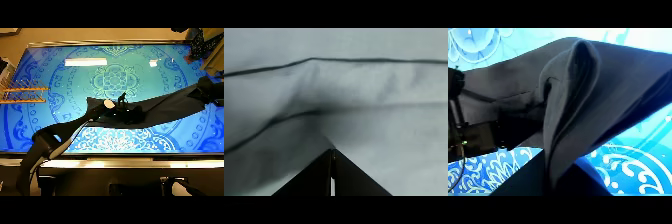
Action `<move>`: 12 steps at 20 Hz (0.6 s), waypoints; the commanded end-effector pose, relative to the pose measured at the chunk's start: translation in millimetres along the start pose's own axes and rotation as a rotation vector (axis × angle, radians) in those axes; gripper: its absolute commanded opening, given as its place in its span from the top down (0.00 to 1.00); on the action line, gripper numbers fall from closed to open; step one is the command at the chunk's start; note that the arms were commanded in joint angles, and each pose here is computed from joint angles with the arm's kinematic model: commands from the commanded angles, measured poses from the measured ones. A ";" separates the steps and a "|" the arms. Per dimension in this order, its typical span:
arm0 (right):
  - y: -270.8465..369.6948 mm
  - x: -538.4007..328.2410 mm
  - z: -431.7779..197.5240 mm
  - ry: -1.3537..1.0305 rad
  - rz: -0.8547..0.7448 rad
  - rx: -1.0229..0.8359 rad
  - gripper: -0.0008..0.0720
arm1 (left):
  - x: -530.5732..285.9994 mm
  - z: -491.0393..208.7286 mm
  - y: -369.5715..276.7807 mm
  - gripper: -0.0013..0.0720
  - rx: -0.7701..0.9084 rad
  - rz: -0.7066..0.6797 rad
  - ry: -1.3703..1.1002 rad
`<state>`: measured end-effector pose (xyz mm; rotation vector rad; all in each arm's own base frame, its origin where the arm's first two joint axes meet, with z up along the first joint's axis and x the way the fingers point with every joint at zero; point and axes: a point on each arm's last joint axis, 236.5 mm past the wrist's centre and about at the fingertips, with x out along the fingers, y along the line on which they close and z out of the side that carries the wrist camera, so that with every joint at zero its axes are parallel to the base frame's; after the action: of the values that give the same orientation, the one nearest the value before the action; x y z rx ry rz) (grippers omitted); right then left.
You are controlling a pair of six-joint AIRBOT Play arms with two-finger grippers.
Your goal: Fold the clothes and pants, and hang the long-sleeved shirts on hangers.
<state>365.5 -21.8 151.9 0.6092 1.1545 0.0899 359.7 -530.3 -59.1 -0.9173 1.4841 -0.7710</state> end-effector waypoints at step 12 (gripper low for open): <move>31.9 3.6 -0.5 -0.012 0.064 -0.058 0.95 | -51.5 21.6 -29.6 0.97 0.141 0.060 0.036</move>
<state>371.3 -7.9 162.8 0.6146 1.1196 0.1370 372.5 -541.5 -30.7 -0.9087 1.4752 -0.8266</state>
